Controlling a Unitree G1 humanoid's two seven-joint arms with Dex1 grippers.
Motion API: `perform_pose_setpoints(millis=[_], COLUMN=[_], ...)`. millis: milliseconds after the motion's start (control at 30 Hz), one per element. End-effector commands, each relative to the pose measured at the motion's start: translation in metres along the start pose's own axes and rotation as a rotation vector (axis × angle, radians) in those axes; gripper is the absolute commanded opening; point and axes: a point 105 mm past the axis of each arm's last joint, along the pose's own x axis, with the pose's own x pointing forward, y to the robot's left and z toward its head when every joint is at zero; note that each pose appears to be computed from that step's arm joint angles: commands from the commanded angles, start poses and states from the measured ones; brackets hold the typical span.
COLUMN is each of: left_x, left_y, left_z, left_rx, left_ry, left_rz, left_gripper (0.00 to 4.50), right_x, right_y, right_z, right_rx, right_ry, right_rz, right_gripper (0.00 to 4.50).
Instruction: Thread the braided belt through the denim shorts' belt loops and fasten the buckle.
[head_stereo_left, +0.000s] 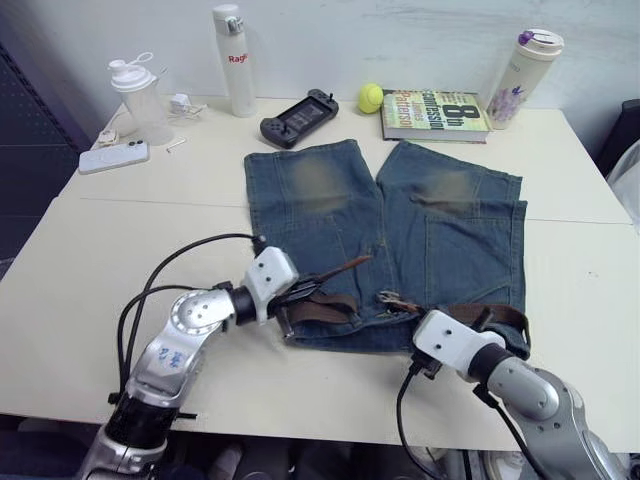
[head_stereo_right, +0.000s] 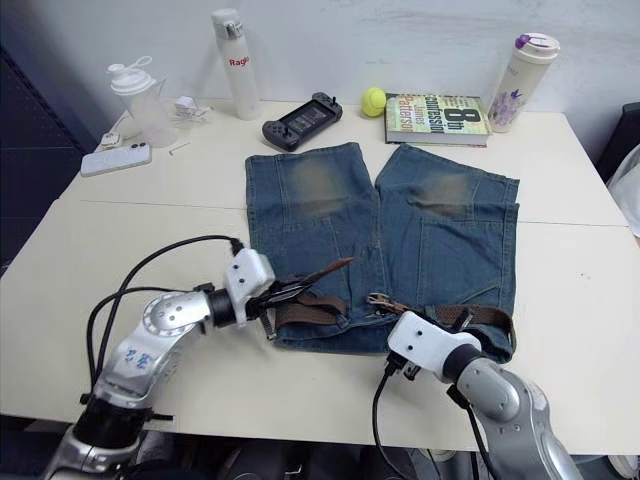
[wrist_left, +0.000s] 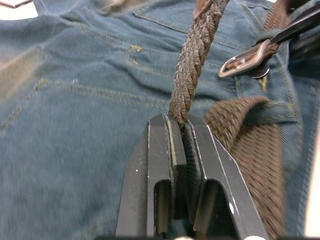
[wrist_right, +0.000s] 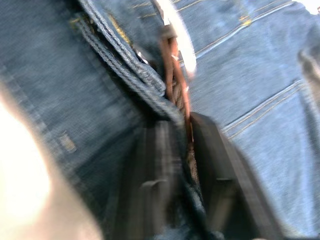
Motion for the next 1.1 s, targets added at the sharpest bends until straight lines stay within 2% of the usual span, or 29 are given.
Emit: perform_pose_setpoints(millis=[33, 133, 333, 433, 567, 633, 733, 867, 933, 1100], left_x=[0.003, -0.003, -0.007, -0.002, -0.002, -0.006, -0.012, -0.011, -0.011, -0.003], left_y=[-0.013, -0.021, -0.025, -0.021, -0.033, -0.034, -0.026, -0.014, -0.006, -0.009], left_z=[-0.004, -0.013, -0.022, -0.021, -0.015, -0.019, -0.026, -0.018, -0.019, -0.017], left_rx=[0.054, 0.050, 0.000, -0.043, -0.012, -0.021, 0.018, -0.013, 0.028, 0.044], left_ry=[0.081, 0.172, 0.270, 0.279, 0.251, 0.268, 0.299, 0.270, 0.278, 0.258], left_rz=[-0.102, -0.164, -0.141, -0.107, -0.173, -0.181, -0.157, -0.125, -0.105, -0.138], left_gripper=[0.00, 0.00, 0.00, 0.00, 0.00, 0.00, 0.00, 0.00, 0.00, 0.00], right_x=[-0.004, -0.001, 0.003, 0.004, 0.005, 0.005, 0.005, 0.004, 0.003, 0.003], right_y=[-0.012, -0.018, -0.023, -0.021, -0.022, -0.025, -0.025, -0.018, -0.012, -0.003], right_z=[0.026, 0.033, 0.036, 0.041, 0.040, 0.036, 0.033, 0.032, 0.032, 0.040], right_rx=[-0.007, 0.065, 0.144, 0.147, 0.164, 0.169, 0.154, 0.107, 0.082, 0.047], right_ry=[-0.080, -0.075, -0.025, -0.030, -0.013, 0.005, 0.020, 0.020, 0.017, -0.024], right_rz=[-0.031, -0.032, -0.042, -0.030, -0.039, -0.051, -0.046, 0.000, 0.031, 0.081], right_gripper=[0.08, 0.08, 0.08, 0.08, 0.08, 0.08, 0.08, 0.08, 0.08, 0.08])
